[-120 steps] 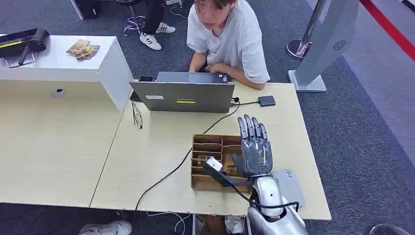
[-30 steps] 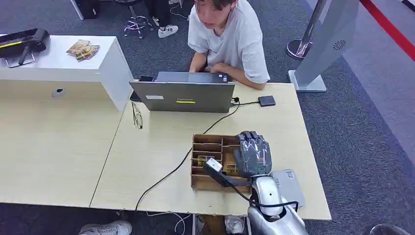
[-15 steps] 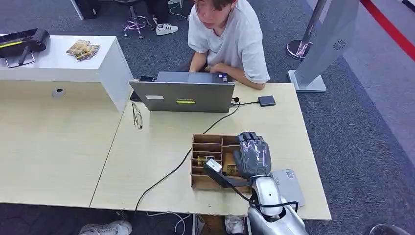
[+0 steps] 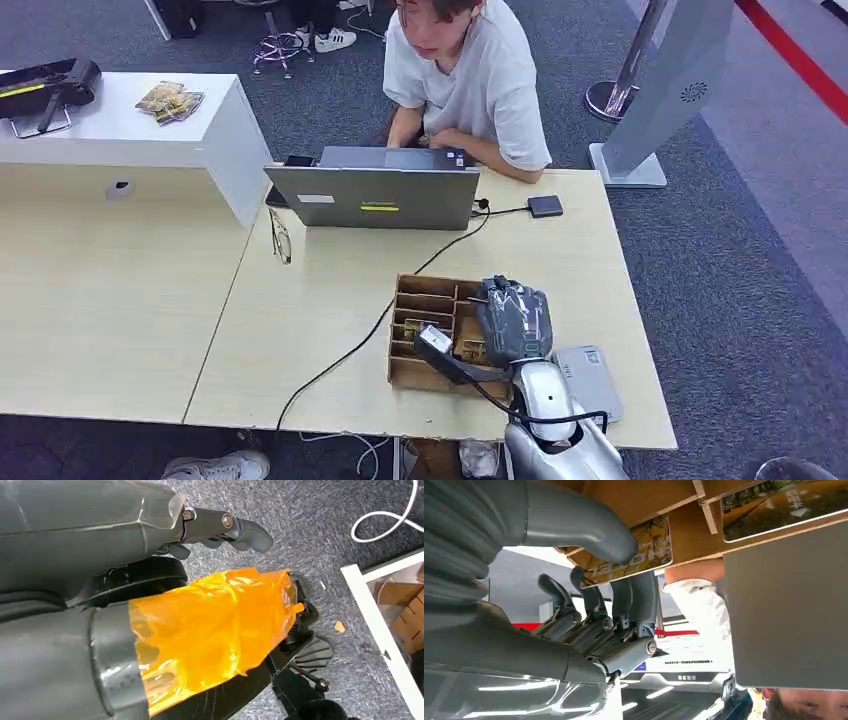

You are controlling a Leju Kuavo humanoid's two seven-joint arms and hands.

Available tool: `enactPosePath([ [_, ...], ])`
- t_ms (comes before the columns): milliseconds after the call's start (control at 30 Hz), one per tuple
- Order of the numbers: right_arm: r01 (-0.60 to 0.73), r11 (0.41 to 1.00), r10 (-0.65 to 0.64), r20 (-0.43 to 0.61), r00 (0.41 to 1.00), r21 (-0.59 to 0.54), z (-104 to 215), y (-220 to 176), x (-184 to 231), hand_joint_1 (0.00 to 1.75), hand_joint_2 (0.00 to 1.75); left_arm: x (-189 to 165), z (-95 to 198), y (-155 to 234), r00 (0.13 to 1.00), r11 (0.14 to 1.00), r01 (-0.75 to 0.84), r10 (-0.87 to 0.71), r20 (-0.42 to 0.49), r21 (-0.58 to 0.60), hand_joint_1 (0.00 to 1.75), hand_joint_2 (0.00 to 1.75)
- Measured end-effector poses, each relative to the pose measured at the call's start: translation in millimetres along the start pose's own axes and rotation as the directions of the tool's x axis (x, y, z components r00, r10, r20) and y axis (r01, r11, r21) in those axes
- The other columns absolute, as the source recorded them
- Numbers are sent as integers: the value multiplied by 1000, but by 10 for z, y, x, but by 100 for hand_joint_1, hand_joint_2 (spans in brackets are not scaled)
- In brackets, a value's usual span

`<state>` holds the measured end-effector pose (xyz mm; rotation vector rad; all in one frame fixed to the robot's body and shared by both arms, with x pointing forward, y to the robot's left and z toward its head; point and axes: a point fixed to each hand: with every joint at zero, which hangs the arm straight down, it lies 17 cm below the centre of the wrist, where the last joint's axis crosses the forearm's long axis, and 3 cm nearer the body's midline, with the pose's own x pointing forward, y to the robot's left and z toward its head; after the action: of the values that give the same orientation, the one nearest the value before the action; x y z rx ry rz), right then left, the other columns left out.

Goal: Pass the card to the sensor for recognition and then transmit it.

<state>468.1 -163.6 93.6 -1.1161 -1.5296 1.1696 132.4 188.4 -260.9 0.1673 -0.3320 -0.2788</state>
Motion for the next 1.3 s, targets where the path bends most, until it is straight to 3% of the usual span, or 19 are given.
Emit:
enactPosePath([
  [767,4,1000,-4,10,1000,-19,-21,-53,35,161,175,-4,0,2,1000,1000,-8,8,-3,1,0,0],
  [800,4,1000,-4,13,1000,-20,-21,-57,45,154,175,-5,-1,4,1000,1000,-9,9,-4,2,0,0],
  [1300,23,995,-20,30,999,-97,-87,-347,120,162,175,-12,-1,9,1000,1000,-20,20,-6,6,0,0],
])
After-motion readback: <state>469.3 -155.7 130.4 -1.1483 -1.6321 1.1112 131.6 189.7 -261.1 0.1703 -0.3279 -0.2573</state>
